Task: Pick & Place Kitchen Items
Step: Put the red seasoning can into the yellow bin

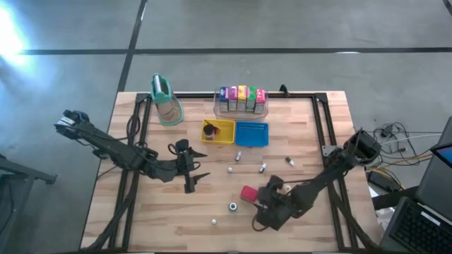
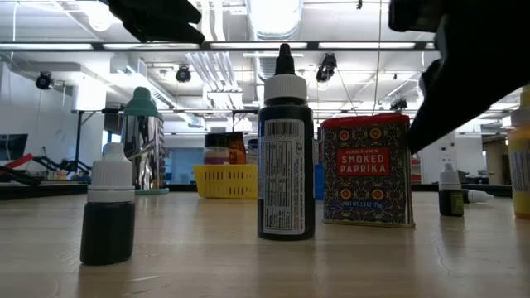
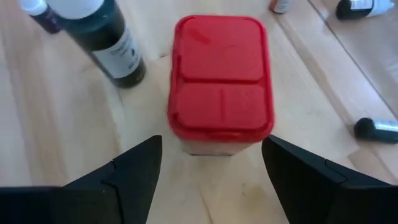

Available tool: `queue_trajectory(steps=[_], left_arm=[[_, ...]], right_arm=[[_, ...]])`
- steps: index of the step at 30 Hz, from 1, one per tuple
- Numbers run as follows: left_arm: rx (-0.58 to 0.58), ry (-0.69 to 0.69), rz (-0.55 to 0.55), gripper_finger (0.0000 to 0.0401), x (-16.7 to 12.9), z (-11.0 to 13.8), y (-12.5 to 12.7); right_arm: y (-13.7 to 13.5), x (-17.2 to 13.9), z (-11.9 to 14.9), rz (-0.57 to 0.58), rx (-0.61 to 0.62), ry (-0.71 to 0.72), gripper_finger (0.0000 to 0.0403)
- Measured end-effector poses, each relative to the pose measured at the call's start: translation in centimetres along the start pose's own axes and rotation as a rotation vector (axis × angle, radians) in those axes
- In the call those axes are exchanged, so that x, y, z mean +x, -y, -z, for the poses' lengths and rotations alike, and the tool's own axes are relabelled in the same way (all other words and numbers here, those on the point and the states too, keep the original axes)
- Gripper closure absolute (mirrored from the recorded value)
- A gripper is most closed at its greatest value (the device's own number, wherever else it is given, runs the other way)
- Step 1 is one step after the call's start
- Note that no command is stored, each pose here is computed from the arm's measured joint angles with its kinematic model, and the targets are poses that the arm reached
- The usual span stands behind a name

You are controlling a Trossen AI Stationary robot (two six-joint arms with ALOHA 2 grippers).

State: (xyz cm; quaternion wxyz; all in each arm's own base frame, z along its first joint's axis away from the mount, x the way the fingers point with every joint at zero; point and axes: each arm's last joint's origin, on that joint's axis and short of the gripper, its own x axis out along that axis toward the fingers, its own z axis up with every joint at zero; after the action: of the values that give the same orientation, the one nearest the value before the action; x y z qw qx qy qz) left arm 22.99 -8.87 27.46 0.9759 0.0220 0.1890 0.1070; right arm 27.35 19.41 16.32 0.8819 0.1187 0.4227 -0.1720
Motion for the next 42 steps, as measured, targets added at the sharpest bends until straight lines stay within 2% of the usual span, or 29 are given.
queue_trajectory(steps=[7, 15, 22, 33, 37, 42], left_arm=[[-0.019, 0.000, 0.000, 0.0085, 0.0, 0.0, 0.0], [-0.024, -0.010, 0.049, 0.0085, 0.0, 0.0, 0.1], [-0.003, -0.009, 0.060, 0.0085, 0.0, -0.1, 0.1], [-0.002, -0.015, 0.082, 0.0085, 0.0, -0.1, 0.2], [-0.002, -0.012, 0.147, 0.0085, -0.1, -0.9, 0.2], [0.039, -0.052, 0.215, 0.0085, -0.1, -2.0, -0.5]], right_arm=[[0.4, 0.7, -0.5, 0.009, 0.001, -0.005, 0.0117], [0.2, 2.1, -0.4, 0.001, -0.016, -0.012, 0.0105], [0.6, 2.9, -0.9, 0.015, -0.033, -0.010, 0.0134], [0.6, 2.7, -1.2, 0.006, -0.074, -0.008, 0.0209], [0.3, 2.5, -1.5, -0.019, -0.101, -0.019, 0.0214], [0.1, 1.9, -2.1, -0.033, -0.150, -0.031, 0.0198]])
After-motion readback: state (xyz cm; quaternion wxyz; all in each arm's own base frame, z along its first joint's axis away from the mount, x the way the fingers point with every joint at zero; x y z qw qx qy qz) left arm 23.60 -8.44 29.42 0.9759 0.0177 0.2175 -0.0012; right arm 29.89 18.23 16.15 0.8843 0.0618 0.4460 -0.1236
